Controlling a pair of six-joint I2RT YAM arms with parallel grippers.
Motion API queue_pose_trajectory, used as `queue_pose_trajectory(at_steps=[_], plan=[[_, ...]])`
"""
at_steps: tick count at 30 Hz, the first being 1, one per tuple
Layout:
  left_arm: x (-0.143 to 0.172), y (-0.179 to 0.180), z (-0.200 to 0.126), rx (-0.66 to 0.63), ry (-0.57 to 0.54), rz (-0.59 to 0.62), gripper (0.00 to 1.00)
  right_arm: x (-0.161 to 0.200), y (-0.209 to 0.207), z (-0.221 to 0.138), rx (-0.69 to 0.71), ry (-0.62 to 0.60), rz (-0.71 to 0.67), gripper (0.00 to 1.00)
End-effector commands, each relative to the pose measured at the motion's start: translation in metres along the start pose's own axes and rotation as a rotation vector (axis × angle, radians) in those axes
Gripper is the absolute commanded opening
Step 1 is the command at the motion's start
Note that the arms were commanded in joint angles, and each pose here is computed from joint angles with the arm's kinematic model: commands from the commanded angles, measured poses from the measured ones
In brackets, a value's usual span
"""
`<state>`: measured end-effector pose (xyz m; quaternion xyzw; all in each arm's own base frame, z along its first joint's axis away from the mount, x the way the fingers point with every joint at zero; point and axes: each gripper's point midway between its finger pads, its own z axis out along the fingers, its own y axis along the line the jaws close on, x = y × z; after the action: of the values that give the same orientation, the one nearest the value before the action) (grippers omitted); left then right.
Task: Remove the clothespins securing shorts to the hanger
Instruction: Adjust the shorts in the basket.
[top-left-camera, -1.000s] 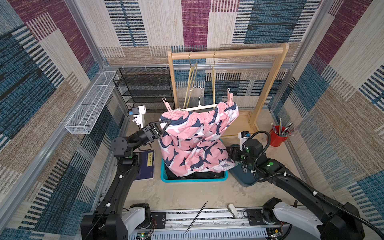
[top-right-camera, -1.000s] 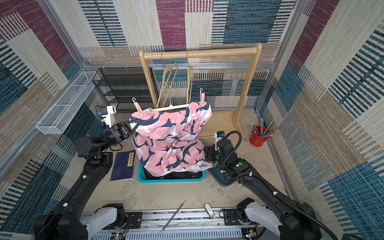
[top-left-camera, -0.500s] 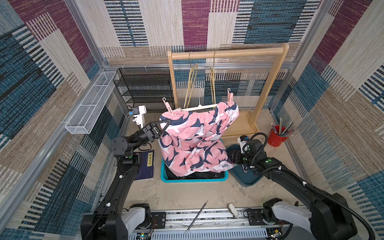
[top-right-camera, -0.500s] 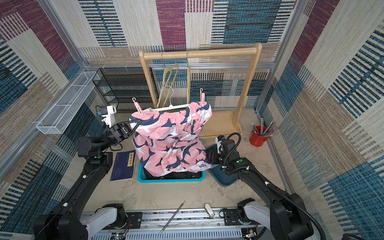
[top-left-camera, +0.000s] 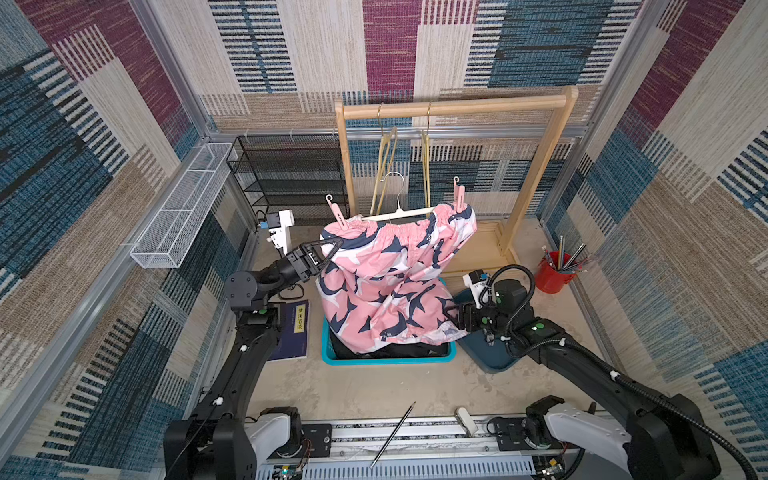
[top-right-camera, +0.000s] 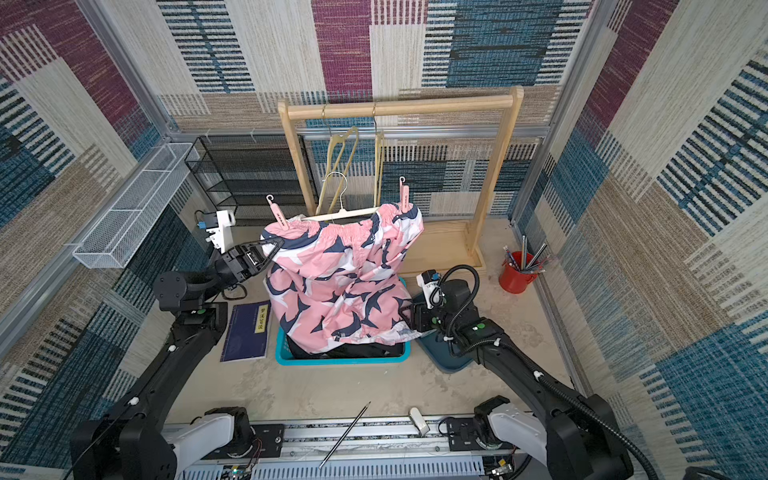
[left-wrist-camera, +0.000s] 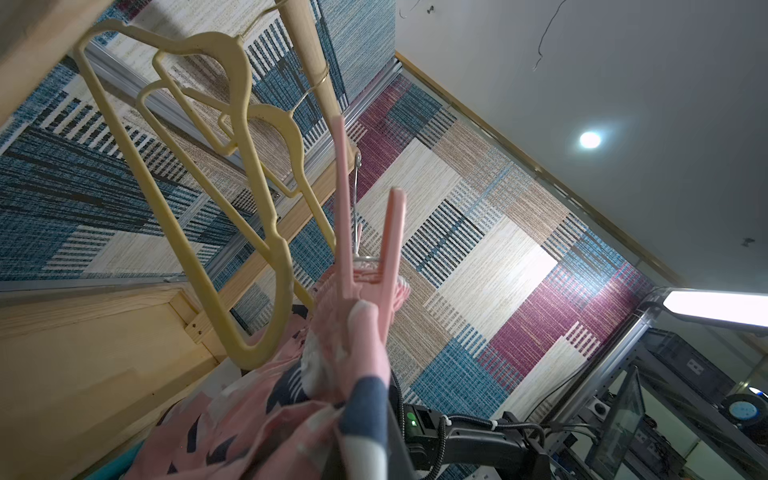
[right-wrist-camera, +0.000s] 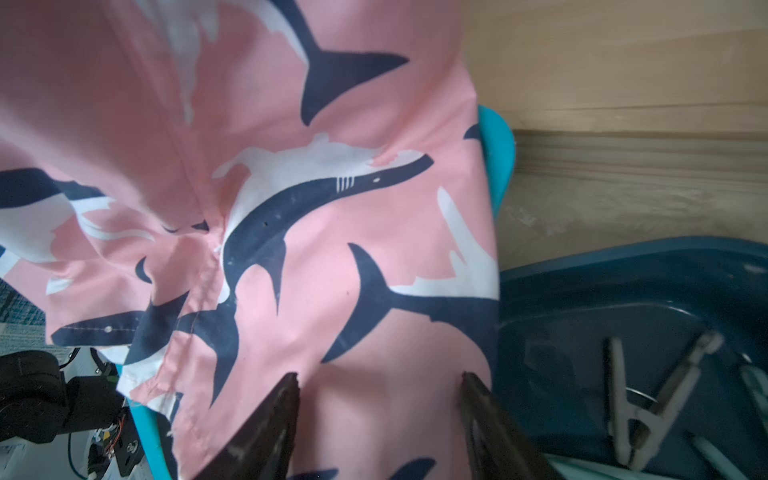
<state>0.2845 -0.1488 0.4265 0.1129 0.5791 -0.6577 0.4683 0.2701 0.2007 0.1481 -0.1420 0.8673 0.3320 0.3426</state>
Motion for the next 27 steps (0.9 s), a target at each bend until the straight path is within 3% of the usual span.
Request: queue_pose_trajectory(at_steps=[1,20,27], plan=[[-0.007,-0.014,0.0,0.031,-0.029,0.061,0.0,-0.013,0.021,0.006,-0.051,-0.027,-0.053,0.63],[-0.002,-0.012,-0.002,0.01,-0.02,0.068,0.0,0.012,0.086,0.07,-0.115,0.112,-0.129,0.61],[0.003,-0.008,-0.003,0.004,-0.011,0.057,0.0,0.042,0.07,0.101,-0.015,0.213,-0.129,0.61]])
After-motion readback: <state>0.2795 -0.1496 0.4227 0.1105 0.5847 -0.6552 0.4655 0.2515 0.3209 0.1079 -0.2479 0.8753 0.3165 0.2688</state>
